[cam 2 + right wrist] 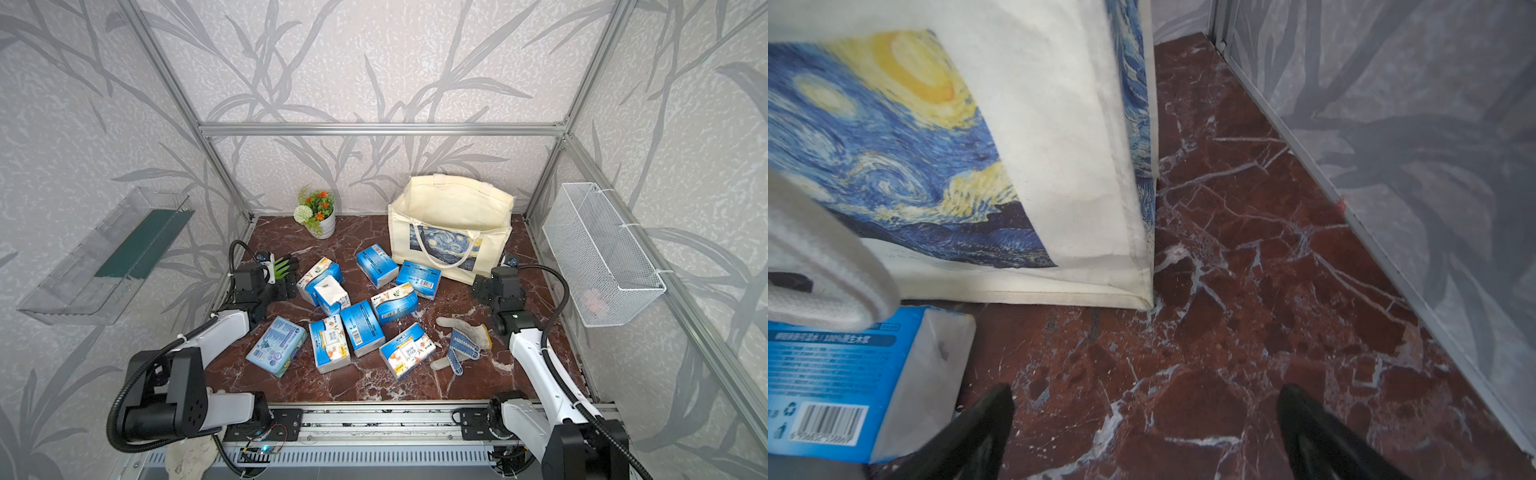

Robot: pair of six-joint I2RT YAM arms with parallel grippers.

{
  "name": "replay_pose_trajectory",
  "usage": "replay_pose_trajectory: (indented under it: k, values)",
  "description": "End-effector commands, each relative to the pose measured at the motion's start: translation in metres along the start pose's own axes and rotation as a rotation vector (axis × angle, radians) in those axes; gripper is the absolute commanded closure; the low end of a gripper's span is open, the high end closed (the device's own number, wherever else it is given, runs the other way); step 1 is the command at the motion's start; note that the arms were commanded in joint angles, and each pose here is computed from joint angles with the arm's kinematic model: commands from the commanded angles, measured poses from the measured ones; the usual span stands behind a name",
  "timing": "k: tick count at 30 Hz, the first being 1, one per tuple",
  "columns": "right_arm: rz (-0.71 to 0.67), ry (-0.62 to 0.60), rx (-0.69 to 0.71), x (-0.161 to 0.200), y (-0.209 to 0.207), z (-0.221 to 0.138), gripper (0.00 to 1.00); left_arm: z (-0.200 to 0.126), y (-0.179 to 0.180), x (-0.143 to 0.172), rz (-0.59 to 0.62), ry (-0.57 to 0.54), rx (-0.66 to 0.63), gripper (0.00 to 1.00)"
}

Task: Put tissues into the canvas bag
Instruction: Pick up the pack of facial tissues from the center of the board.

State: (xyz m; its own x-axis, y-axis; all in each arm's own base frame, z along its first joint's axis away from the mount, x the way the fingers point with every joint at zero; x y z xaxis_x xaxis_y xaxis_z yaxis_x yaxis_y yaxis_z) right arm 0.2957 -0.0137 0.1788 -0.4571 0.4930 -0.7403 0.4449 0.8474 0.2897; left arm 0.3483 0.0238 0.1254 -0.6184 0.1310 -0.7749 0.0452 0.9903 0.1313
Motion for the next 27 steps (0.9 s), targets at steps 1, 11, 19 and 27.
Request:
replay_pose_trajectory:
  k: [1,11,19,27]
  values:
    - [0.09,0.144,0.041,0.021,-0.009,-0.015,0.01,-0.015,-0.006,-0.002,0.031,0.052,0.051,0.01]
    - [0.09,0.23,-0.074,0.048,-0.007,-0.067,0.01,-0.045,-0.009,-0.004,0.083,0.074,0.085,0.01]
    - [-0.152,0.277,-0.358,0.061,0.05,-0.113,0.01,-0.07,-0.01,-0.023,0.114,0.107,0.121,0.01]
    - [-0.49,0.302,-0.67,0.076,0.141,-0.171,0.01,-0.099,-0.006,-0.053,0.11,0.115,0.132,0.01]
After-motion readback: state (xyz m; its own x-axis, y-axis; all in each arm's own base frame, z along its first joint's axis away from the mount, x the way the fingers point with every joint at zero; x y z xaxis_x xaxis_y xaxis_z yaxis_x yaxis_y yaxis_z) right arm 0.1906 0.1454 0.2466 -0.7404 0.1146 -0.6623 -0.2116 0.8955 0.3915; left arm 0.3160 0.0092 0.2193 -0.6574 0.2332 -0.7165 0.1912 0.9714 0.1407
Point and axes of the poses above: each gripper's point midway between its finger pads, its own z axis out along the fingers, its own y axis along the line the jaws close on, x = y × z, the point moved 3 cm from there along -z, back along the fingers, and after that the axes turned 12 degrees about z, right-handed, at the moved point
